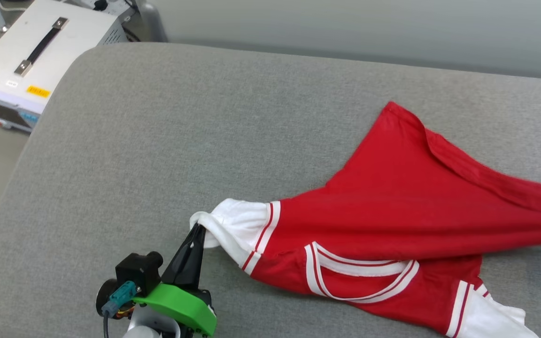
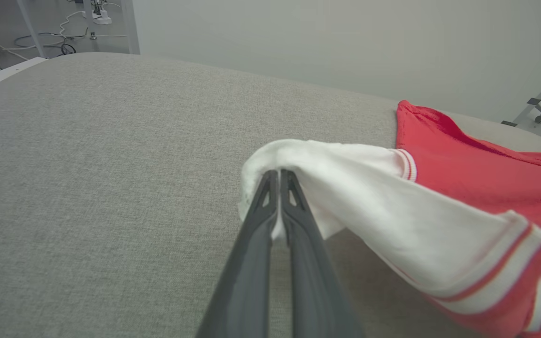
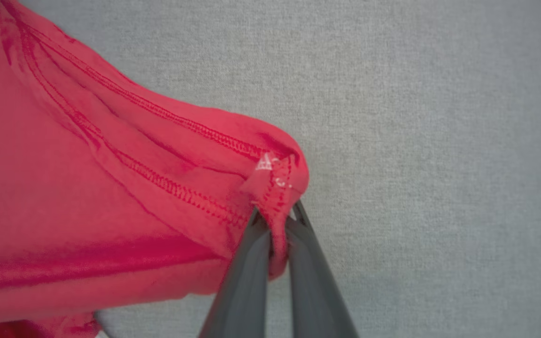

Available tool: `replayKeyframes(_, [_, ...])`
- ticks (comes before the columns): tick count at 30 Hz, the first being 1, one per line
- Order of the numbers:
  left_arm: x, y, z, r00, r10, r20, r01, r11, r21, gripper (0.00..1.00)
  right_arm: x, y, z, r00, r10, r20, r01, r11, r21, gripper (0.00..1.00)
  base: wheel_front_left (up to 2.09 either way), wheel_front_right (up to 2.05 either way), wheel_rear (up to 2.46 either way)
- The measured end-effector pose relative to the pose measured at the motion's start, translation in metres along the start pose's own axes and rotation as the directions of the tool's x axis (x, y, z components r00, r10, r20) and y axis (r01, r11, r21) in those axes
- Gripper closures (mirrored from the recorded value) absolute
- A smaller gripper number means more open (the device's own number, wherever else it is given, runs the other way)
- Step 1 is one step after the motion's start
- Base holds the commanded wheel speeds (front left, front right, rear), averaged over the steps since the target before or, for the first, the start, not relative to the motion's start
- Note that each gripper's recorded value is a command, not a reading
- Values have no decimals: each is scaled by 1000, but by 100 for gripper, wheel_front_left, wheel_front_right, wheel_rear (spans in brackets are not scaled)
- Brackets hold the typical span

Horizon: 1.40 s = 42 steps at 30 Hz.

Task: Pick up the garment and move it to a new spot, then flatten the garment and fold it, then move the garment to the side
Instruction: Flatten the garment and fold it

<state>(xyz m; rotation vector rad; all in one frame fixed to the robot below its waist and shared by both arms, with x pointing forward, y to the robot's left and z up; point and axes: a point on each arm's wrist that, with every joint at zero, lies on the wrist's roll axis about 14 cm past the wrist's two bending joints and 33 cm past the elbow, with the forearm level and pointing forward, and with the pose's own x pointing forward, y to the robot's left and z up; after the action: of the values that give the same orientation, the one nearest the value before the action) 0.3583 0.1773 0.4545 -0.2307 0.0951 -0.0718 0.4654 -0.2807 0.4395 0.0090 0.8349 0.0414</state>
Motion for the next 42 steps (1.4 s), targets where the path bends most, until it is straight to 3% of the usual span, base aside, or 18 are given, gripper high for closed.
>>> replayKeyframes(5, [-1, -11, 1, 999, -42, -4, 42, 999, 3, 100, -42, -23, -67, 999, -47, -15, 49, 993, 111, 100, 0, 0, 0])
replayKeyframes(9, [5, -21, 1, 997, -78, -11, 79, 997, 9, 100, -70, -20, -136, 995, -70, -78, 85, 971, 223, 100, 0, 0, 0])
replayKeyframes(12, [8, -29, 1, 994, -106, -17, 106, 994, 11, 100, -87, -7, -180, 990, -63, -128, 101, 942, 321, 100, 0, 0, 0])
replayKeyframes(13, [11, -35, 1, 992, -122, -21, 123, 992, 14, 100, -97, 12, -219, 983, -38, -181, 110, 906, 409, 100, 0, 0, 0])
replayKeyframes(15, [12, -38, 0, 991, -130, -26, 131, 991, 13, 100, -101, 16, -231, 980, -34, -195, 117, 893, 434, 100, 0, 0, 0])
replayKeyframes(16, [13, -39, 0, 990, -135, -30, 135, 991, 9, 100, -102, 18, -232, 982, -34, -183, 114, 887, 447, 69, 0, 0, 0])
replayKeyframes(17, [13, -41, -1, 990, -140, -31, 140, 990, 7, 100, -102, 18, -230, 986, -37, -165, 110, 882, 459, 0, 0, 0, 0])
replayKeyframes(21, [14, -44, -3, 988, -150, -43, 150, 989, 6, 100, -99, 13, -213, 996, -80, -51, 94, 875, 475, 0, 0, 0, 0])
replayKeyframes(24, [14, -43, -4, 988, -147, -50, 148, 989, 6, 100, -96, 0, -177, 981, -153, 116, 83, 883, 461, 0, 0, 0, 0])
replayKeyframes(29, [13, -41, -5, 989, -136, -53, 136, 991, 5, 100, -93, -11, -104, 892, -210, 401, 39, 918, 394, 0, 0, 0, 0])
replayKeyframes(35, [18, -40, -5, 990, -128, -52, 128, 992, 1, 100, -69, 12, -41, 838, -116, 533, -34, 964, 263, 0, 0, 0, 0])
replayKeyframes(37, [23, -41, -3, 990, -131, -45, 131, 991, -1, 100, -56, 27, -22, 845, -54, 532, -64, 977, 201, 0, 0, 0, 0])
replayKeyframes(42, [34, -47, 1, 989, -145, -27, 145, 989, -6, 100, -17, 56, -3, 933, 95, 346, -115, 993, 38, 0, 0, 0, 0])
